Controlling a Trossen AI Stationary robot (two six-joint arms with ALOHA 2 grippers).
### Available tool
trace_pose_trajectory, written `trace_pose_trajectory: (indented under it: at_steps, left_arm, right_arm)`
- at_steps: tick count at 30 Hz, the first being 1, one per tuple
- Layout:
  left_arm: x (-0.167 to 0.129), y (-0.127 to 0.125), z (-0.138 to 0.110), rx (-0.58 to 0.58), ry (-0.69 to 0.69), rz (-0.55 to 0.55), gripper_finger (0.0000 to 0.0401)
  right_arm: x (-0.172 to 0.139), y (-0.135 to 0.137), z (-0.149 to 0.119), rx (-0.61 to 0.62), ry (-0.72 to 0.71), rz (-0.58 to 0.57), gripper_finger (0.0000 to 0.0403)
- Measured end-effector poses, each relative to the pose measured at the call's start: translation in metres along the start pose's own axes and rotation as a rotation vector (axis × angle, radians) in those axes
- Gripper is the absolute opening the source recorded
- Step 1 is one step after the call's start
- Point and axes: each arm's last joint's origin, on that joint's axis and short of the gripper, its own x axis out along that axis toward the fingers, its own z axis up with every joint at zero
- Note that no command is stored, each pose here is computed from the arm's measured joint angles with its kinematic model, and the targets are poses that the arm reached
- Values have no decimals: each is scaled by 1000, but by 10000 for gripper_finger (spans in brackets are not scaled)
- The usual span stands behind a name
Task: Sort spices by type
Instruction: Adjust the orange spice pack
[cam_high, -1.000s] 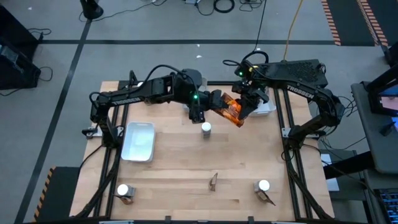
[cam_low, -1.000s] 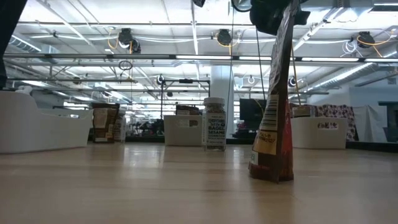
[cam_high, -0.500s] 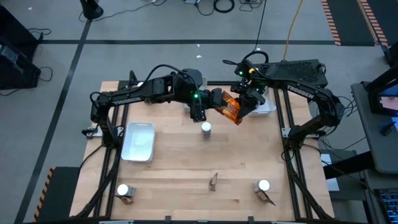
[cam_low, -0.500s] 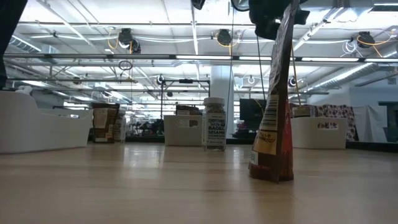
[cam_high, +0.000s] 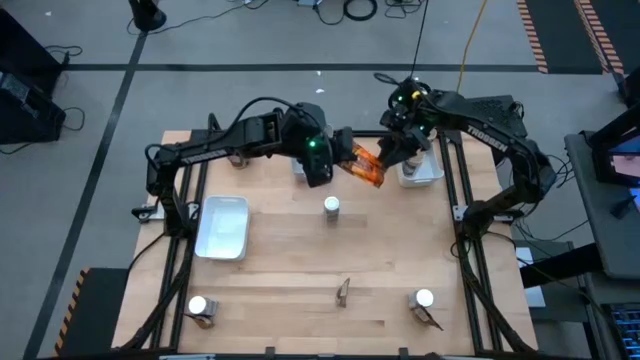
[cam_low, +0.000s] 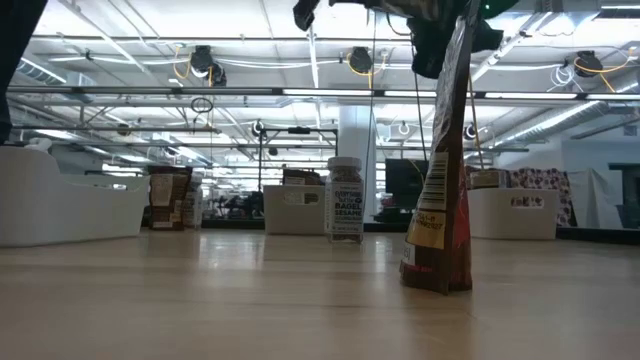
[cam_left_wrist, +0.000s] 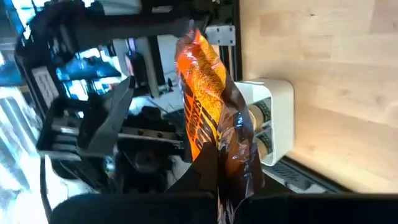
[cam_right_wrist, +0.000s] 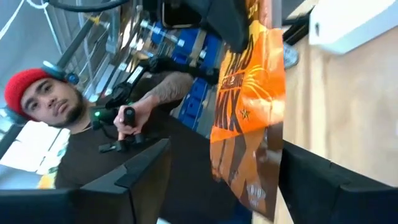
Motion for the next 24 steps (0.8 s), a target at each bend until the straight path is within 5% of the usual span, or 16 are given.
trace_pose_trajectory:
  at_steps: [5,13,24]
  left_arm:
    - [-2,-6,-16,-127,31,-31,1]
    - [-11,-37,-48,-451,105,-247,0]
    - [-34,-75,-86,-930,286,-467,0]
  right_arm:
    - [-22,-4,1,-54,-66,-64,258]
    - [-49,-15,0,-127,-102,-436,258]
    - [-53,-20,19,-367,-129,-759,258]
